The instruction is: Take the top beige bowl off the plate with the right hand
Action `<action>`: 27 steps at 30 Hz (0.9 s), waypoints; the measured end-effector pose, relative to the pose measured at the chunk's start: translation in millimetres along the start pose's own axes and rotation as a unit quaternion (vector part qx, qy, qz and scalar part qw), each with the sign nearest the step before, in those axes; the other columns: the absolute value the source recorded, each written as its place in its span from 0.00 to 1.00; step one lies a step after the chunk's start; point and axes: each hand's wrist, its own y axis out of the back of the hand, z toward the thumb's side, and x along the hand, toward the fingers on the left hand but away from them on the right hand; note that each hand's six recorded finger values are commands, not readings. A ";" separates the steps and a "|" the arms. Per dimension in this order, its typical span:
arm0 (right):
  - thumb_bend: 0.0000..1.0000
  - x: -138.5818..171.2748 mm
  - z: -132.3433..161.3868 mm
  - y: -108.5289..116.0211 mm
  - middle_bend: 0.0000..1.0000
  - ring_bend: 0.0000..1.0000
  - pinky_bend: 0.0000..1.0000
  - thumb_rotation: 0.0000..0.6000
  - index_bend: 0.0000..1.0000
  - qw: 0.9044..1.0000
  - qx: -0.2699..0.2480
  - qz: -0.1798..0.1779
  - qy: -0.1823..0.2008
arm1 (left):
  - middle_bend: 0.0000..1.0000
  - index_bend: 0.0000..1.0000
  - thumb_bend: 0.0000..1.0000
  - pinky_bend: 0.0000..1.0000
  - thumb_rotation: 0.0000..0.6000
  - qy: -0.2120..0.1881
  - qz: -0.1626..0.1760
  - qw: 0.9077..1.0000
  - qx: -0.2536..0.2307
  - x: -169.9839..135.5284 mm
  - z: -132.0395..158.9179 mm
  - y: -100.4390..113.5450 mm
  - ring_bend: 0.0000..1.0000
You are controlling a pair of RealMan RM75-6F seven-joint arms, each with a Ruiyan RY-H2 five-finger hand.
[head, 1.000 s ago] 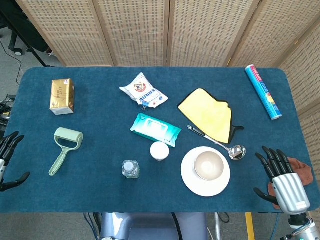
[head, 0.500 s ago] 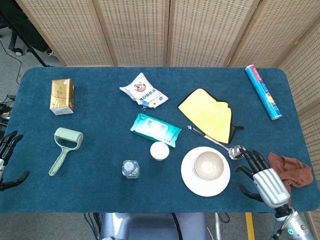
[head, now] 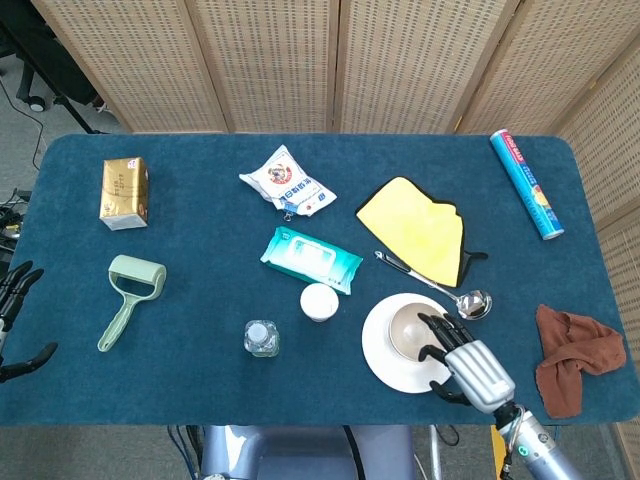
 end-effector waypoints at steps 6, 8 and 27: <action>0.44 -13.9 3.3 -12.7 0.00 0.00 0.00 1.00 0.40 1.000 0.003 0.012 -0.006 | 0.00 0.00 0.24 0.00 1.00 0.000 0.000 1.000 -0.001 0.1 0.1 0.2 0.00; 0.45 -16.9 3.4 -14.1 0.00 0.00 0.00 1.00 0.40 1.000 0.005 0.013 -0.008 | 0.00 0.00 0.24 0.00 1.00 0.001 0.000 1.000 -0.002 0.2 -0.6 0.7 0.00; 0.44 -30.6 -10.3 -27.2 0.00 0.00 0.00 1.00 0.43 0.999 0.011 0.021 -0.034 | 0.00 0.00 0.24 0.00 1.00 0.002 -0.001 1.000 0.000 1.8 -1.1 0.0 0.00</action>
